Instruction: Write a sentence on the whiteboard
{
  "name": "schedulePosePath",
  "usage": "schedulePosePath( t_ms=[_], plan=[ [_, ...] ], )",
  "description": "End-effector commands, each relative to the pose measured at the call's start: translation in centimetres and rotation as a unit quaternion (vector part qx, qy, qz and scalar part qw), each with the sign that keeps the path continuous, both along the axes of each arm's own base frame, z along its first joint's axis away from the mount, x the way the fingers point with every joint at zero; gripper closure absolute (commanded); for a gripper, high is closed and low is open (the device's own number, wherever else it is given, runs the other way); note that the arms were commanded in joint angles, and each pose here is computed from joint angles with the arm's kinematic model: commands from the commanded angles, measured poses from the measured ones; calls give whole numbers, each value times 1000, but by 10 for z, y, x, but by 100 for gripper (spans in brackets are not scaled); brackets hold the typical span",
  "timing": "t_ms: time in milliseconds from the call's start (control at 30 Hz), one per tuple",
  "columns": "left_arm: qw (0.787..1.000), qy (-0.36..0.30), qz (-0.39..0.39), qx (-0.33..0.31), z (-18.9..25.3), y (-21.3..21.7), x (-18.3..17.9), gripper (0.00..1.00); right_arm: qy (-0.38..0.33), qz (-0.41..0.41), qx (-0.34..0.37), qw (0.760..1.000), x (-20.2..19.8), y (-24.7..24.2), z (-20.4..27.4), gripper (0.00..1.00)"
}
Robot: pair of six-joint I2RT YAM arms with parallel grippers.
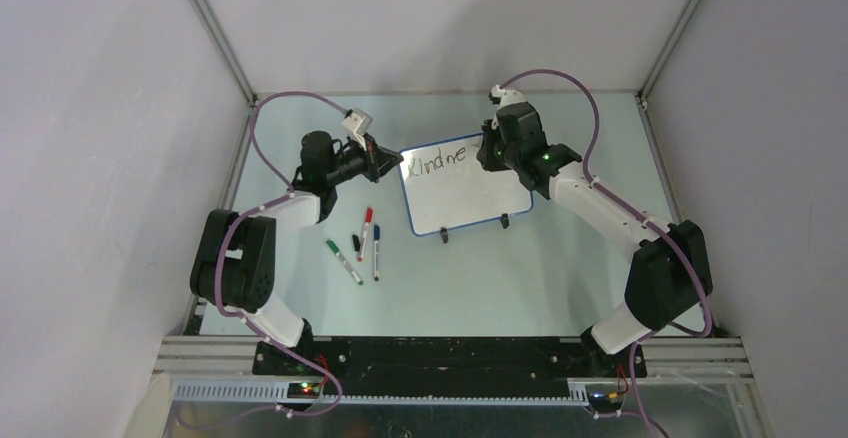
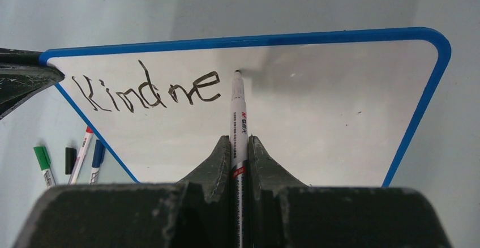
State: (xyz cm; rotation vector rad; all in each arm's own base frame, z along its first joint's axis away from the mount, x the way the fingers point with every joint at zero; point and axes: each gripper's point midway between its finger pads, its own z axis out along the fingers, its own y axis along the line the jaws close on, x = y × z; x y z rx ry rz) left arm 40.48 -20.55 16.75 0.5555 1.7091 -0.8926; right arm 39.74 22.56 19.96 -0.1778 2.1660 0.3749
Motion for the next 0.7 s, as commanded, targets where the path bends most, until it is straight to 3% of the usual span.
schedulePosePath(
  t_ms=[0, 667],
  plan=[
    [999, 5, 6, 36, -20, 4, -5, 100, -23, -6, 12, 1000, 12, 3, 11, 100],
    [999, 4, 6, 36, -19, 4, -6, 100, -1, 22, 5, 1000, 5, 9, 2, 100]
  ],
)
